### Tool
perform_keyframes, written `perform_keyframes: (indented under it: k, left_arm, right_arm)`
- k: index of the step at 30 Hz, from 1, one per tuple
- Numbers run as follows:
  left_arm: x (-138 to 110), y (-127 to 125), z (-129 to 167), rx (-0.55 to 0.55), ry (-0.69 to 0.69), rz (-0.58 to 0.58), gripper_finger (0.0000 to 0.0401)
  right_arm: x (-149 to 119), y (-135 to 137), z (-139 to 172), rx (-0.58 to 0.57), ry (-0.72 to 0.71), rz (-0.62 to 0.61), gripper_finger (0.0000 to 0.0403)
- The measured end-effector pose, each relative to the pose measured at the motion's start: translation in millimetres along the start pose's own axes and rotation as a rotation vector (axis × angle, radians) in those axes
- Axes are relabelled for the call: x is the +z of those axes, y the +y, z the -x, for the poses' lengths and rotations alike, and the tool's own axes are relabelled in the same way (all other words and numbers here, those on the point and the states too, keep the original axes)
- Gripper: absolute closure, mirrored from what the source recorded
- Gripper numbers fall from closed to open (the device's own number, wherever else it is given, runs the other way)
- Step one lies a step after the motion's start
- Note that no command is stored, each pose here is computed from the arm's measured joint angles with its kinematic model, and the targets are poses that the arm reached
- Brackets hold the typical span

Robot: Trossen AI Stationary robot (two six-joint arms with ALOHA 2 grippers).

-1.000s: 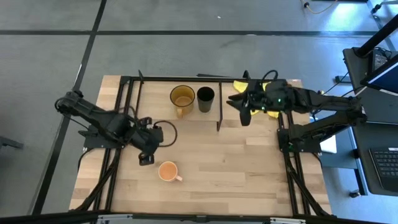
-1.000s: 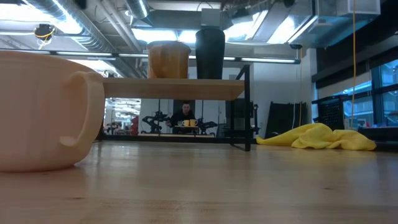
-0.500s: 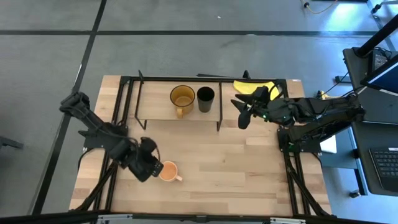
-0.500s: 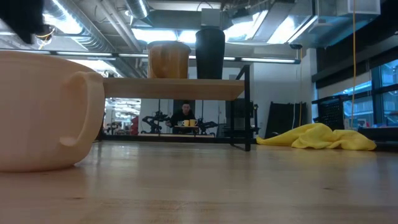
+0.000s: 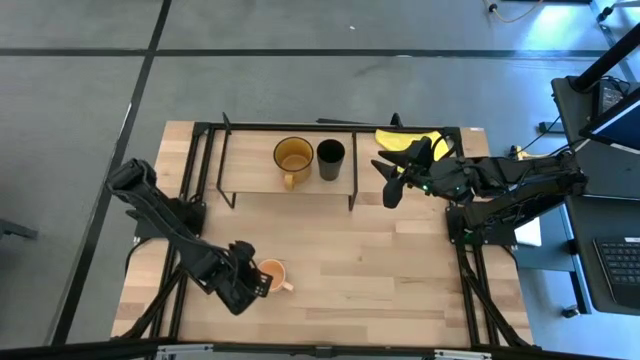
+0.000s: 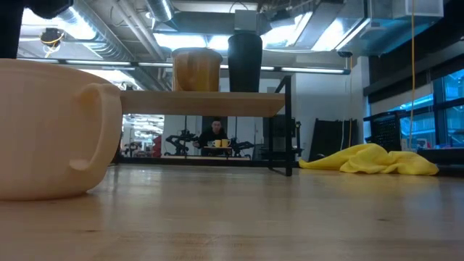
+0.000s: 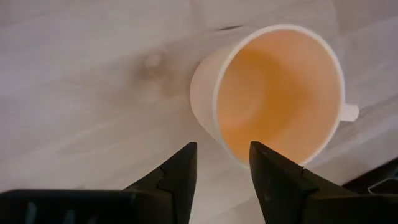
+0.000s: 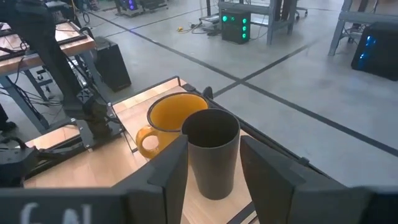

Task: Stack small to large cups/mugs on shelf
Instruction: Put the light orange mug on the shelf

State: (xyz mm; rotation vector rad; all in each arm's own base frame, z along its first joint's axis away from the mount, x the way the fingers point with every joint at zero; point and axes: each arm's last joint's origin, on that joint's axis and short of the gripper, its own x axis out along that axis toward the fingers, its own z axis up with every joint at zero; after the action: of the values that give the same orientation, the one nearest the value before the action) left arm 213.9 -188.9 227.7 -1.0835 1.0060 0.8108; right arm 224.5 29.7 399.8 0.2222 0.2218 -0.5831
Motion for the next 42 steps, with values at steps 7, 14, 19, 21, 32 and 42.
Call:
perform_keyframes:
  k: [7,14,19,21,32,42]
  left_arm:
    - [-1,-4,-19,0.048,-0.027,0.031,0.026]
    - [5,-8,-34,0.092,-0.053,0.022,0.0263]
    - [12,-10,-36,0.108,-0.059,-0.038,0.0305]
    - [15,-9,-37,0.126,-0.058,-0.059,0.0337]
    - [31,-17,-32,0.138,-0.047,-0.222,0.0395]
    - [85,-28,123,0.173,-0.123,-0.666,0.0398]
  right_arm:
    - [0,0,0,-0.001,0.004,0.013,0.0254]
    - [-1,0,0,-0.002,0.008,0.038,0.0254]
    - [-2,-1,0,-0.007,0.019,0.049,0.0254]
    - [-3,-1,0,-0.009,0.025,0.05,0.0254]
    - [-5,-2,0,-0.017,0.043,0.042,0.0254]
    - [-6,-3,0,-0.021,0.05,0.049,0.0254]
